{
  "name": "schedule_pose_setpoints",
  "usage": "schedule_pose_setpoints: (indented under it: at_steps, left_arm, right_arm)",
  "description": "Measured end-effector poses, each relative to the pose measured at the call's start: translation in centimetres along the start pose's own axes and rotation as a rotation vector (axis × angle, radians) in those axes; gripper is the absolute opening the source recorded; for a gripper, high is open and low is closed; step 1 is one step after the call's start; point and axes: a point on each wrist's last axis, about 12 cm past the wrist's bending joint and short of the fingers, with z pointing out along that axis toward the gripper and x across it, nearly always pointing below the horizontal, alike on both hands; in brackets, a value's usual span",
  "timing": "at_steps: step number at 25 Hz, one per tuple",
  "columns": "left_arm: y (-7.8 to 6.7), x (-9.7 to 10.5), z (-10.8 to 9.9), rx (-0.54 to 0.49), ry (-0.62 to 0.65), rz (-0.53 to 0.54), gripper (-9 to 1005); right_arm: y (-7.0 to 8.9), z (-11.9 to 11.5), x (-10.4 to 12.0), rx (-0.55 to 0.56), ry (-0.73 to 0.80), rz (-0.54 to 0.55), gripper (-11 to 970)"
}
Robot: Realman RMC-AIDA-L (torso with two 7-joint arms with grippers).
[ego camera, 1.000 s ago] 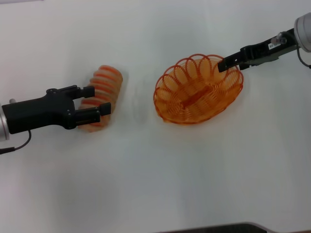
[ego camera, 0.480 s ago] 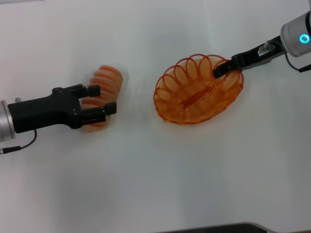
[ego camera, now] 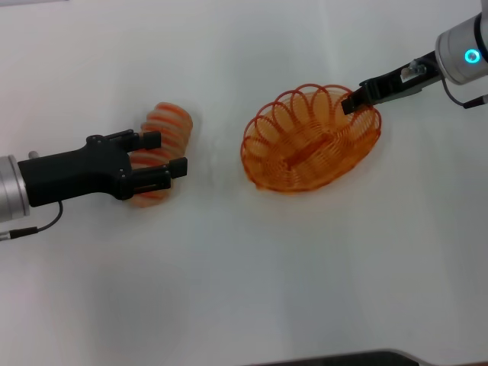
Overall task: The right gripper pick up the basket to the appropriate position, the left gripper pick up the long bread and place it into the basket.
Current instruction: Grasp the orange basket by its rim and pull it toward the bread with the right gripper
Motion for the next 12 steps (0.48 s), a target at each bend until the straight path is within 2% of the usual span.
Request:
schedule_pose_setpoints:
  at_steps: [3,8,12]
  left_arm:
    - [0.0,0.0,0.02,0.0,0.001,0.001,793]
    - [-0.04,0.03,0.07,0.001,0.001,0.001,793]
    - [-0.04,0.04,0.06,0.001,0.002,0.001,793]
  right_arm:
    - [0.24,0.2,-0.11,-0.007,0.006,-0.004,337]
    - [0.35,0.18,-0.18,-0.017,0.003,0.005,121]
    - [0.4,-0.13,-0.25,-0.035,-0.005,0.022,102]
